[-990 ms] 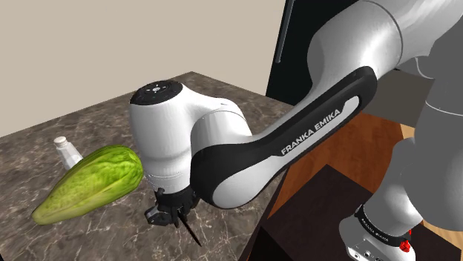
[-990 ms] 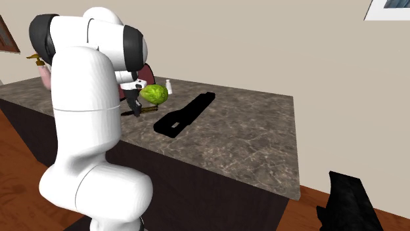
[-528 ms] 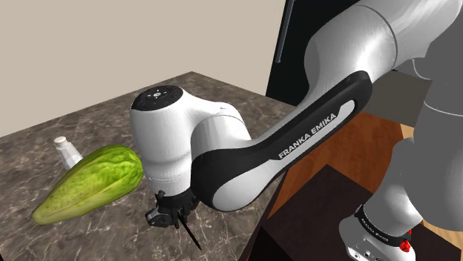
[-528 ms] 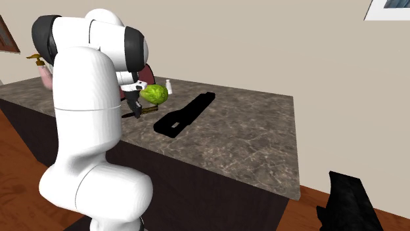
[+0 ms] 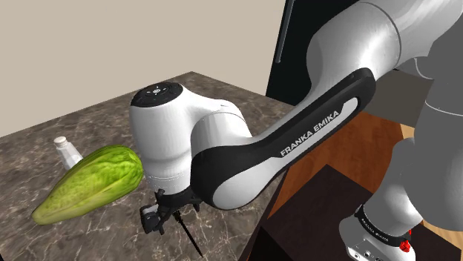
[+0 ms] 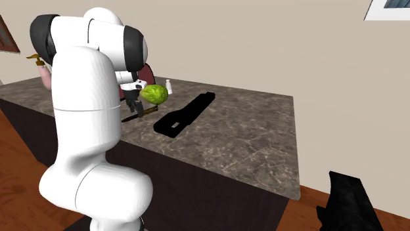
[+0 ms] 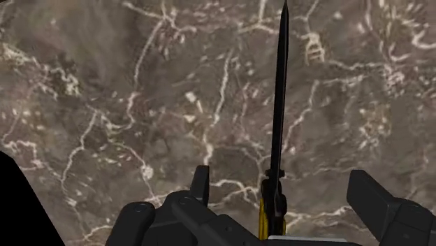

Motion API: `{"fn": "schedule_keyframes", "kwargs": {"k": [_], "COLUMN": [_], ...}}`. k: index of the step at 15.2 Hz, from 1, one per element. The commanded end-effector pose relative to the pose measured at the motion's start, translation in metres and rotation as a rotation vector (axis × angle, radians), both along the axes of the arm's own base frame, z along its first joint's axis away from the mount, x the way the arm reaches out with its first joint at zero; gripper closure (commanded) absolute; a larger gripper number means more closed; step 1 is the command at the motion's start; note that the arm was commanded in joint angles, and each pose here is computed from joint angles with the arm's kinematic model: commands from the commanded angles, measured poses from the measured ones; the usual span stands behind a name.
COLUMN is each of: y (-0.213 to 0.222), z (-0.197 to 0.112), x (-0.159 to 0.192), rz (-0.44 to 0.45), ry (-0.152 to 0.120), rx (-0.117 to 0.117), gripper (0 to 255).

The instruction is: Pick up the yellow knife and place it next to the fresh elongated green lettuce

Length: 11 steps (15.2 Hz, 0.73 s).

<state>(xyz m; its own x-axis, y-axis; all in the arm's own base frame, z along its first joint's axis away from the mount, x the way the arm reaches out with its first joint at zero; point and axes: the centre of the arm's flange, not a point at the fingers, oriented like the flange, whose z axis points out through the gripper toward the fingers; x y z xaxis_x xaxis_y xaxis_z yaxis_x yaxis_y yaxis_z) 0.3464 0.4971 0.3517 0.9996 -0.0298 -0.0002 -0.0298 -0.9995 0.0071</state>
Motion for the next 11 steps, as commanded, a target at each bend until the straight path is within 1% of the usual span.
{"fn": "schedule_keyframes", "kwargs": {"k": [1,3,11], "y": [0.0,0.0,0.0], "z": [0.021,0.044,0.044], "x": [0.001,0.001,0.001], "rz": [0.0,0.0,0.0], "ry": [0.0,0.0,0.0], "rx": [0.0,0.0,0.0], "gripper": [0,0,0]}}
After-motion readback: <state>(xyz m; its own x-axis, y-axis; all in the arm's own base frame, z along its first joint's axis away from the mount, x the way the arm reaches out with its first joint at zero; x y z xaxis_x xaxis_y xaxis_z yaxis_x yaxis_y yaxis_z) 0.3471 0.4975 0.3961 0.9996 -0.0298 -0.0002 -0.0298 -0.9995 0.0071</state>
